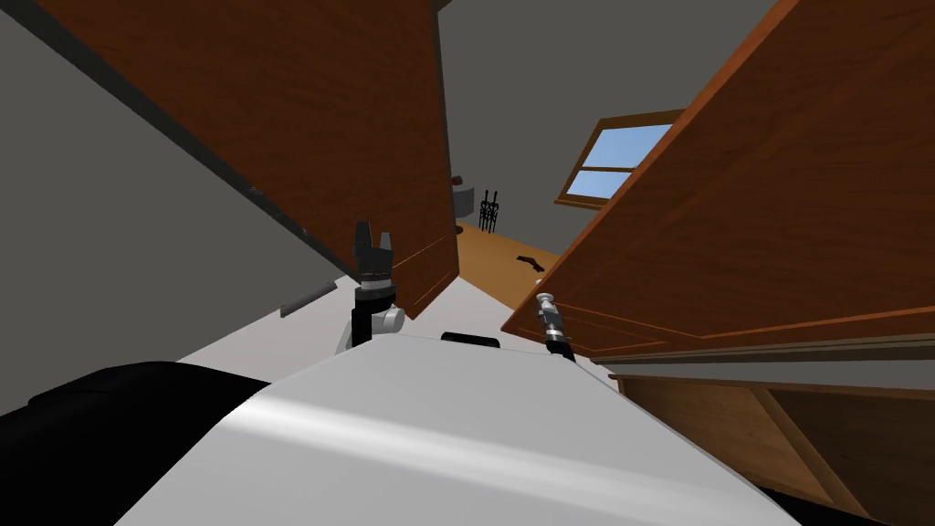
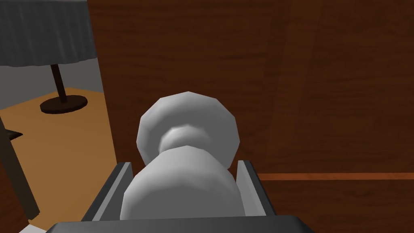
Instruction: Pull the door open
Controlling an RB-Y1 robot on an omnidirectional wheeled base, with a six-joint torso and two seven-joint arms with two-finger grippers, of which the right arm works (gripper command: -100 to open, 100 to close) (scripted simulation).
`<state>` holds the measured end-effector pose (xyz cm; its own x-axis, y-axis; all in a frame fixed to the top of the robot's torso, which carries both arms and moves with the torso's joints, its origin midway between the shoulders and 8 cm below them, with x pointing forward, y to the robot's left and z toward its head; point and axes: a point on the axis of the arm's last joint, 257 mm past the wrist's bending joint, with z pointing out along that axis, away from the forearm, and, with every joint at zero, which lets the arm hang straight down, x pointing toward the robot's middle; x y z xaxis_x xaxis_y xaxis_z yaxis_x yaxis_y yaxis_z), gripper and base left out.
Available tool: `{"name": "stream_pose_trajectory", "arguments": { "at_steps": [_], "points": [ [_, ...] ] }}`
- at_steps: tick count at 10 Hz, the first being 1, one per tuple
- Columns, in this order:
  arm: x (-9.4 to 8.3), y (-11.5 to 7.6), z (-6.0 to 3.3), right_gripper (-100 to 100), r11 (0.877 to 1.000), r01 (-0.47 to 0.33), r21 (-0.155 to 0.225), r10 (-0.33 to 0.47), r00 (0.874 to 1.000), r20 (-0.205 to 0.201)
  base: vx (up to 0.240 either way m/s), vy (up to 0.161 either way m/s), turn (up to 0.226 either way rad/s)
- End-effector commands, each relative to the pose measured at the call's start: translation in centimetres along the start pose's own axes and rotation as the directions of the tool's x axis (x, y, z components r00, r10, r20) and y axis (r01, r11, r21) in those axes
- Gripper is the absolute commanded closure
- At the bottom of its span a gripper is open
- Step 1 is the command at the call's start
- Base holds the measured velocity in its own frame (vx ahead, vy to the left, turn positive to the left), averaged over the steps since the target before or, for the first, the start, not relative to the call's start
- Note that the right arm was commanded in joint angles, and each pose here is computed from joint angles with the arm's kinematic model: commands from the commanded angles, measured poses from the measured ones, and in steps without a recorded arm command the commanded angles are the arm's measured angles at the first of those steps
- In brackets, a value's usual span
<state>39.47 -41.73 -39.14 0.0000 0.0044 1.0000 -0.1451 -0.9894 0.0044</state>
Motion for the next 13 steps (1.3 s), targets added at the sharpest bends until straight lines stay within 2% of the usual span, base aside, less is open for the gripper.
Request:
{"name": "stream_pose_trajectory", "arguments": {
  "at_steps": [1, 2, 4, 8, 9, 10, 13],
  "points": [
    [0.0, 0.0, 0.00, 100, 1.000, 0.000, 0.000, 0.000, 1.000, 0.000, -0.098, -0.014, 0.024],
    [-0.2, -0.1, -0.76, 100, 1.000, -0.001, 0.025, 0.001, 1.000, 0.003, -0.139, -0.023, 0.106],
    [-0.1, -0.2, -1.46, 100, 0.999, 0.000, 0.050, 0.000, 1.000, 0.001, -0.229, -0.070, 0.137],
    [0.0, -0.3, -3.51, 100, 0.992, -0.003, 0.123, 0.003, 1.000, 0.000, -0.259, -0.050, 0.127],
    [-0.1, -0.2, -3.03, 100, 0.994, 0.000, 0.113, 0.000, 1.000, 0.000, -0.118, -0.021, 0.017],
    [-0.3, -0.2, -4.05, 100, 0.991, -0.001, 0.134, 0.001, 1.000, 0.005, -0.142, -0.017, 0.108],
    [-0.2, -0.1, -5.13, 100, 0.987, -0.001, 0.161, 0.000, 1.000, 0.002, -0.189, -0.072, 0.128]
  ]
}}
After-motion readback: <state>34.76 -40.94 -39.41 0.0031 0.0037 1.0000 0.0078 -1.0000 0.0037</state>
